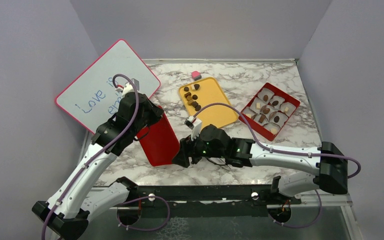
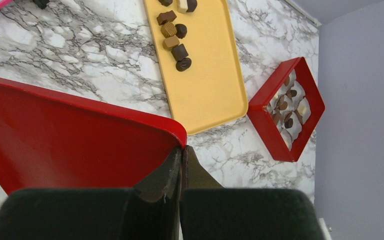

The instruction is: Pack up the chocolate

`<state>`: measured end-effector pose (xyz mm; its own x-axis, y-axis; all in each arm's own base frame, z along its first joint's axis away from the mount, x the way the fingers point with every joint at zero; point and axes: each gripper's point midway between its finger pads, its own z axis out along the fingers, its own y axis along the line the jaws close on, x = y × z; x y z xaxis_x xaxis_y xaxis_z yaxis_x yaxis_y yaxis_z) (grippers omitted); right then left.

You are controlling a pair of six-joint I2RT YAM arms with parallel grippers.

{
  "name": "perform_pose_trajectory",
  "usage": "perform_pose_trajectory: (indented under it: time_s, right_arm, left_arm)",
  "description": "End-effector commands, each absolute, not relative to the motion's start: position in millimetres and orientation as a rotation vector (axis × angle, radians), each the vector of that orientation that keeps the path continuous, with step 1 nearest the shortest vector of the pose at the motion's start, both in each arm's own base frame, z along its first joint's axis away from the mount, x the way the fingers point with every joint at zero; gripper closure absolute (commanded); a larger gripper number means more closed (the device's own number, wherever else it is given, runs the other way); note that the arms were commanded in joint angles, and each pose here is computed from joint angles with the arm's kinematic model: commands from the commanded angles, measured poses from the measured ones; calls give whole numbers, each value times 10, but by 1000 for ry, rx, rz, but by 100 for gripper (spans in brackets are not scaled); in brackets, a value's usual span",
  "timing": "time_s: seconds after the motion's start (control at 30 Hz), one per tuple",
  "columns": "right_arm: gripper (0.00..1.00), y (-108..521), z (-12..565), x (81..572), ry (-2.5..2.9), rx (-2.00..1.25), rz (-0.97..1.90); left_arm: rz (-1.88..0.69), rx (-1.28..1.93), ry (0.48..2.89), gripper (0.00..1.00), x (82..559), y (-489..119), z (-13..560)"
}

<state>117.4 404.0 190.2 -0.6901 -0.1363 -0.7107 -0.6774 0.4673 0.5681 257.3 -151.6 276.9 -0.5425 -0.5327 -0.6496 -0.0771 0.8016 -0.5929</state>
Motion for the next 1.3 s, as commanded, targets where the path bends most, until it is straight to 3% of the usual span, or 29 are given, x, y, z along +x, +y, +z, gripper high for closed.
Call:
perform_pose_trajectory:
  time_s: [0.0, 0.17, 0.47, 0.93, 1.17, 1.27]
  right_arm:
    - [41, 4108, 1974, 1270, 2072, -656, 1112]
    - [42, 4021, 1893, 1274, 2048, -686, 1056]
    - [35, 3775, 2361, 1251, 1878, -706, 1081]
    - [39, 3747, 1835, 1488, 1897, -766, 855]
    - [28, 3661, 1749, 1526, 1879, -783, 802]
    - [29, 3692, 1663, 1508, 1902, -812, 796]
  left_arm:
    - [-687, -524, 1963, 100, 2614, -1449, 3112]
    - [-703, -520, 1942, 100, 2596, -1441, 3195]
    - [-704, -509, 1938, 100, 2552, -1418, 3181]
    - [-783, -483, 1952, 100, 2484, -1521, 3241]
    - [-809, -502, 1983, 100, 2422, -1545, 3098]
    - [-826, -507, 2007, 100, 2386, -1571, 3011]
